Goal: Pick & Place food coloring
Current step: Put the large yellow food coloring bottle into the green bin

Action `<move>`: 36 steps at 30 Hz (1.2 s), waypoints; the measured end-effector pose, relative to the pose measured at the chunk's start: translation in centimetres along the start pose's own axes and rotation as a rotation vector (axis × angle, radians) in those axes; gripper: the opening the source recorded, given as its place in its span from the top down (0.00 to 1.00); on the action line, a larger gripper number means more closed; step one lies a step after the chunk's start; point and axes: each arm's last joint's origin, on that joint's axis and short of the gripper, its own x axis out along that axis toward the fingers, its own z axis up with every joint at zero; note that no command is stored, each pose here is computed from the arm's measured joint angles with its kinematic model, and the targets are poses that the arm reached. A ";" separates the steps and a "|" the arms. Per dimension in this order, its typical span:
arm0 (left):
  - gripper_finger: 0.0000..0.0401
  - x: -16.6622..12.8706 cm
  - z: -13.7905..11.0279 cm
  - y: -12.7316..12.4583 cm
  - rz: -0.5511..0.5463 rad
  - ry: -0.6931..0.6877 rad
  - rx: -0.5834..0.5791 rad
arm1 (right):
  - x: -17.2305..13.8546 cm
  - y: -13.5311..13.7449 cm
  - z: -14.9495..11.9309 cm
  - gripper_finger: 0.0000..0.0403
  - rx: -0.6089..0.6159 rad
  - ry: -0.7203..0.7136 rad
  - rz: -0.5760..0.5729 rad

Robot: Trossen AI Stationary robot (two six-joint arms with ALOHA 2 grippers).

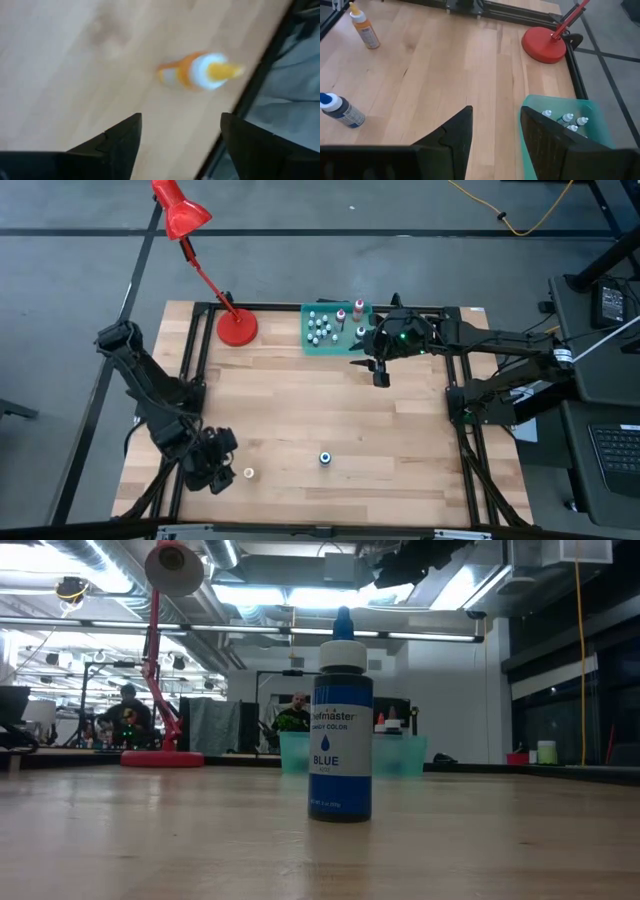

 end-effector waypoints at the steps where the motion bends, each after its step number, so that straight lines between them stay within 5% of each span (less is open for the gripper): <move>1: 0.33 0.0 -0.4 0.2 0.017 0.005 0.001 | 0.0 0.0 0.0 0.58 0.000 0.000 0.000; 11: 0.23 3.3 -3.3 0.5 0.082 -0.110 0.093 | 0.0 0.0 0.0 0.58 0.034 0.001 -0.002; 20: 0.19 7.2 -4.1 -0.7 0.007 -0.235 0.114 | 0.0 0.0 0.0 0.58 0.033 0.002 -0.003; 36: 0.22 10.7 -4.4 -0.4 0.084 -0.352 0.130 | 0.0 0.0 0.0 0.58 0.056 0.003 -0.002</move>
